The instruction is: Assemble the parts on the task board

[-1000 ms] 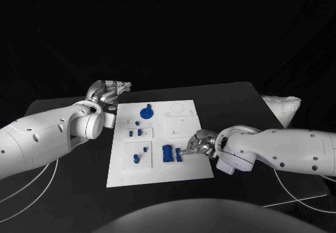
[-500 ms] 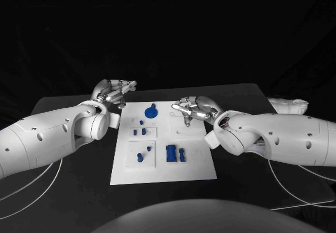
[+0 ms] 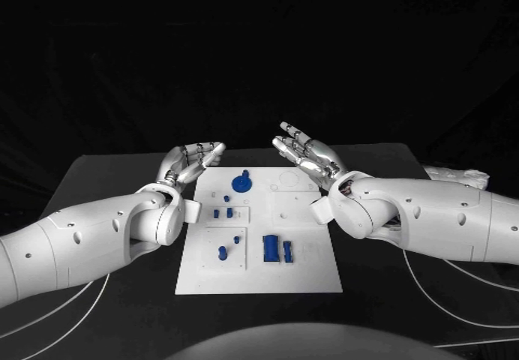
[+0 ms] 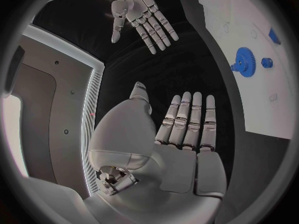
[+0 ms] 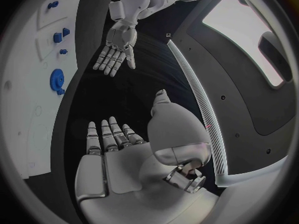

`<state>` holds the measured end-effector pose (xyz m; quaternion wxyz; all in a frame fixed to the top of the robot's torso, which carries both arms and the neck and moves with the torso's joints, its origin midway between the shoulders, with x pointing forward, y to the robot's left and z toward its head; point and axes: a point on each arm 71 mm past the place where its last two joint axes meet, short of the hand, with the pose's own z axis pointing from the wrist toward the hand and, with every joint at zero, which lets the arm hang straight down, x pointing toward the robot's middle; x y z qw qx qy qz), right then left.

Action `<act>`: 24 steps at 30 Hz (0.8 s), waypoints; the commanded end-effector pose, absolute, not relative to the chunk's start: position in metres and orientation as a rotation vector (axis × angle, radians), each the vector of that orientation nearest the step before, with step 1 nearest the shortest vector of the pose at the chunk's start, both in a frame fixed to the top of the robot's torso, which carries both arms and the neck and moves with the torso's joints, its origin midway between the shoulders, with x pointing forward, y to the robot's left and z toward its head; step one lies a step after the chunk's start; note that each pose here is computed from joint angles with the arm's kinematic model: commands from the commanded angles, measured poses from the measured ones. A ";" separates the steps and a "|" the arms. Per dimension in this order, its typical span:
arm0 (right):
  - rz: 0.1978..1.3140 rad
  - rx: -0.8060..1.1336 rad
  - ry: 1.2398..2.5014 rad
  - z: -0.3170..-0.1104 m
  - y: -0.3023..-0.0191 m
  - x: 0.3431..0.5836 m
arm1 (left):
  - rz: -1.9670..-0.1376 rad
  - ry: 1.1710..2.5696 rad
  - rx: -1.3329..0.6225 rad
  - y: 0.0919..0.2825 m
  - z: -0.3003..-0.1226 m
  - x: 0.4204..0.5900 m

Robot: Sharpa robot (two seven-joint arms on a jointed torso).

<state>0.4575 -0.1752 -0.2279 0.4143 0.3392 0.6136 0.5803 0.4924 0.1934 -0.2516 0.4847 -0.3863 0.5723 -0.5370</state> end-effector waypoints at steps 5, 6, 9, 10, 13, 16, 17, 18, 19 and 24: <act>1.441 0.885 1.511 -0.227 -0.176 0.458 | -1.299 1.372 -0.973 0.193 -0.249 0.489; 1.435 0.897 1.499 -0.227 -0.177 0.459 | -1.296 1.363 -0.987 0.193 -0.248 0.488; 1.403 0.958 1.441 -0.226 -0.179 0.460 | -1.281 1.323 -1.049 0.192 -0.242 0.481; 1.391 0.980 1.420 -0.226 -0.180 0.460 | -1.275 1.308 -1.071 0.192 -0.240 0.478; 1.342 1.058 1.348 -0.225 -0.184 0.461 | -1.255 1.266 -1.136 0.192 -0.233 0.471; 1.296 1.124 1.290 -0.224 -0.187 0.462 | -1.240 1.238 -1.179 0.192 -0.228 0.466; 1.283 1.142 1.275 -0.224 -0.188 0.462 | -1.237 1.231 -1.189 0.192 -0.227 0.464; 1.266 1.164 1.256 -0.224 -0.190 0.462 | -1.232 1.224 -1.200 0.192 -0.225 0.463; 1.256 1.176 1.245 -0.224 -0.190 0.462 | -1.231 1.221 -1.205 0.192 -0.225 0.462; 1.229 1.208 1.218 -0.224 -0.192 0.462 | -1.229 1.218 -1.209 0.192 -0.224 0.462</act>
